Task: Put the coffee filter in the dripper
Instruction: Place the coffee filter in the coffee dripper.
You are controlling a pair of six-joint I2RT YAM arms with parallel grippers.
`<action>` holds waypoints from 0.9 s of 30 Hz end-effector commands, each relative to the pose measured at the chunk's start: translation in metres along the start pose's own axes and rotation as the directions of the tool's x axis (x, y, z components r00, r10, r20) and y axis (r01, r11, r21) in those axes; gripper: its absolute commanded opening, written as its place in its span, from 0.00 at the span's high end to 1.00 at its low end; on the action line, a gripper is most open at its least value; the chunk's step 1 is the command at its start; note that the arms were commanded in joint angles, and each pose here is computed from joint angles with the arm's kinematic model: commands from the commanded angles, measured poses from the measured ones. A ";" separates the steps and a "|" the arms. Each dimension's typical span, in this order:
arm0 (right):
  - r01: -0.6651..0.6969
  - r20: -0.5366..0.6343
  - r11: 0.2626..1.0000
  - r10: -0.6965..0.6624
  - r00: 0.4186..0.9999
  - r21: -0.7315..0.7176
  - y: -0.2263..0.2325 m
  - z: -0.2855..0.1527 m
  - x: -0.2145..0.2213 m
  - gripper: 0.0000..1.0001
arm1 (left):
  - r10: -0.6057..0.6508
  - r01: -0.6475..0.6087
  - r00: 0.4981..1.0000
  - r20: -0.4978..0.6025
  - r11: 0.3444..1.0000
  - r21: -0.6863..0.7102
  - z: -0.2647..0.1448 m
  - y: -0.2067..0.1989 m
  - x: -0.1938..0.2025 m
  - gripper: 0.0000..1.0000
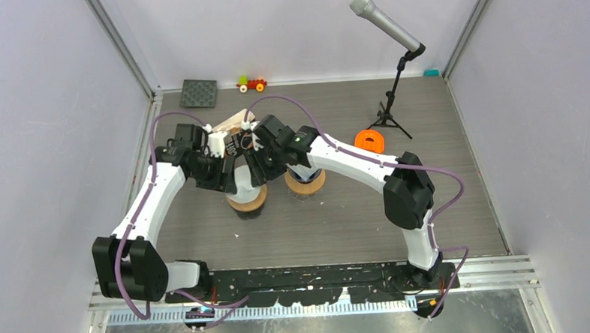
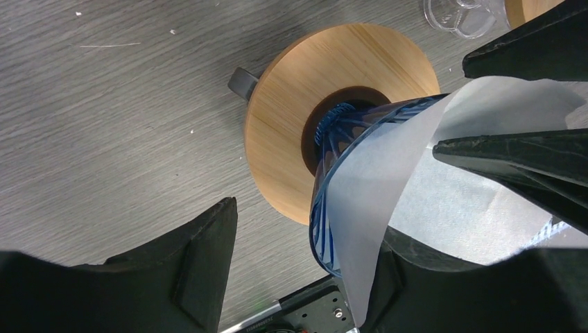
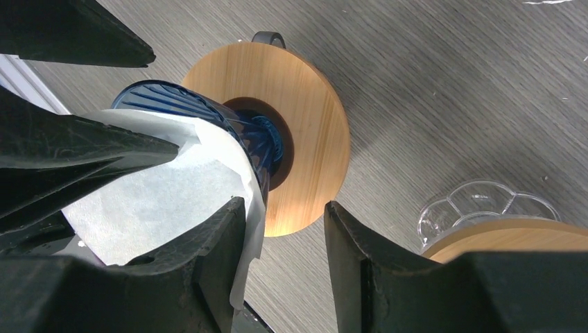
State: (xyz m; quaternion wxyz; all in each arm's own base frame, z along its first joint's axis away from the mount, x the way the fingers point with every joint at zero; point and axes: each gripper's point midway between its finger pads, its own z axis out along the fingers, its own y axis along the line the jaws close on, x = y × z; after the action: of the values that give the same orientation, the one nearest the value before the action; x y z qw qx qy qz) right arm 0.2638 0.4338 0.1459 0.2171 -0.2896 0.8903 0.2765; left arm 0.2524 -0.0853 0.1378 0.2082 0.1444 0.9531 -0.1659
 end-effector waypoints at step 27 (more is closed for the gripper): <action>0.069 0.020 0.995 -0.071 0.997 0.068 -0.010 0.012 -0.005 0.48 | 0.014 -0.014 1.000 0.010 0.999 -0.030 0.013 0.016 0.001 0.40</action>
State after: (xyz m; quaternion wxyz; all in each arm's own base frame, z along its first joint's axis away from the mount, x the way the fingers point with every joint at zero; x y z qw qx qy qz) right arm 0.2677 0.4372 0.1391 0.2307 -0.3041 0.8861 0.2631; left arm 0.2581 -0.0817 0.1269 0.2157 0.1408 0.9526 -0.1618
